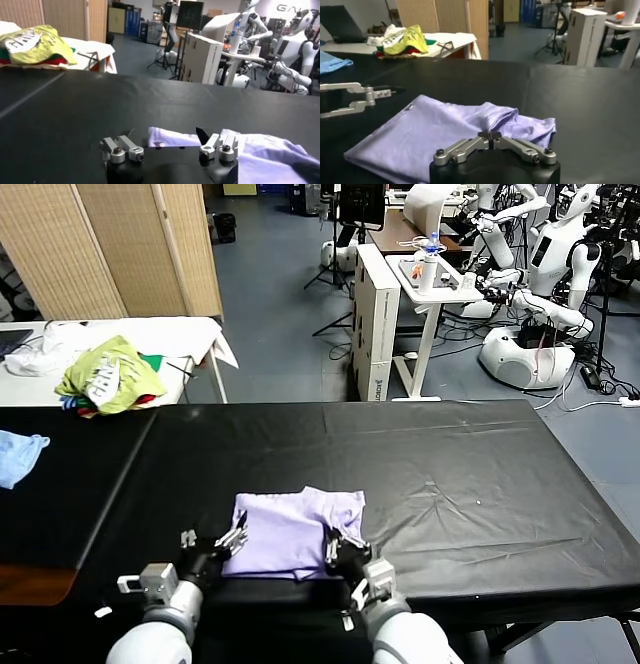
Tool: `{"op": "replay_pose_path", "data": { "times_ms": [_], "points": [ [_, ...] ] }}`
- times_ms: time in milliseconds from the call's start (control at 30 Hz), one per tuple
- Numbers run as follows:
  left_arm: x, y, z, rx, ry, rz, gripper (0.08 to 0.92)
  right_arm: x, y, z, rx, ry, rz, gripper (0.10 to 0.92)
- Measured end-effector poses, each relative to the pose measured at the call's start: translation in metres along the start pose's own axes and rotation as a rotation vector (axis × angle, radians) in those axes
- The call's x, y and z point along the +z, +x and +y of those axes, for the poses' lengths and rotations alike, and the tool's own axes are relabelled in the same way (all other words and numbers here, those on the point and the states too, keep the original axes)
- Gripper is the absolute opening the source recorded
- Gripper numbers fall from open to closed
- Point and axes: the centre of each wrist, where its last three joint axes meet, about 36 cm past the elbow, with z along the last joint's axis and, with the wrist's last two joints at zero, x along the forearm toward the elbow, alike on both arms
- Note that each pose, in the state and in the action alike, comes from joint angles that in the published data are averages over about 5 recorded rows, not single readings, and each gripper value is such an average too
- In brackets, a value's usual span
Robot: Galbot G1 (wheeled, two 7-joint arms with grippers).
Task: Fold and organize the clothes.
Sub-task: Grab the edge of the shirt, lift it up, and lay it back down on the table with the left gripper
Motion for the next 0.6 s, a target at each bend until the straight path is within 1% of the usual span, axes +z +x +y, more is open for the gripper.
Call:
{"op": "replay_pose_path", "data": {
  "times_ms": [167, 333, 367, 433, 600],
  "points": [
    [0.0, 0.0, 0.001, -0.002, -0.001, 0.0, 0.907, 0.001, 0.009, -0.008, 0.031, -0.014, 0.043, 0.141],
    [0.0, -0.001, 0.003, -0.002, -0.003, 0.0, 0.907, 0.012, 0.016, -0.008, 0.015, -0.067, 0.107, 0.142],
    [0.0, -0.002, 0.003, -0.001, -0.004, 0.0, 0.907, 0.013, 0.018, -0.007, 0.011, -0.075, 0.117, 0.157],
    [0.0, -0.002, 0.004, 0.0, -0.005, 0.0, 0.907, 0.013, 0.021, -0.008, 0.008, -0.086, 0.128, 0.223],
    [0.003, -0.003, 0.006, 0.008, -0.005, 0.002, 0.907, 0.009, 0.033, -0.013, 0.011, -0.098, 0.111, 0.515]
  ]
}}
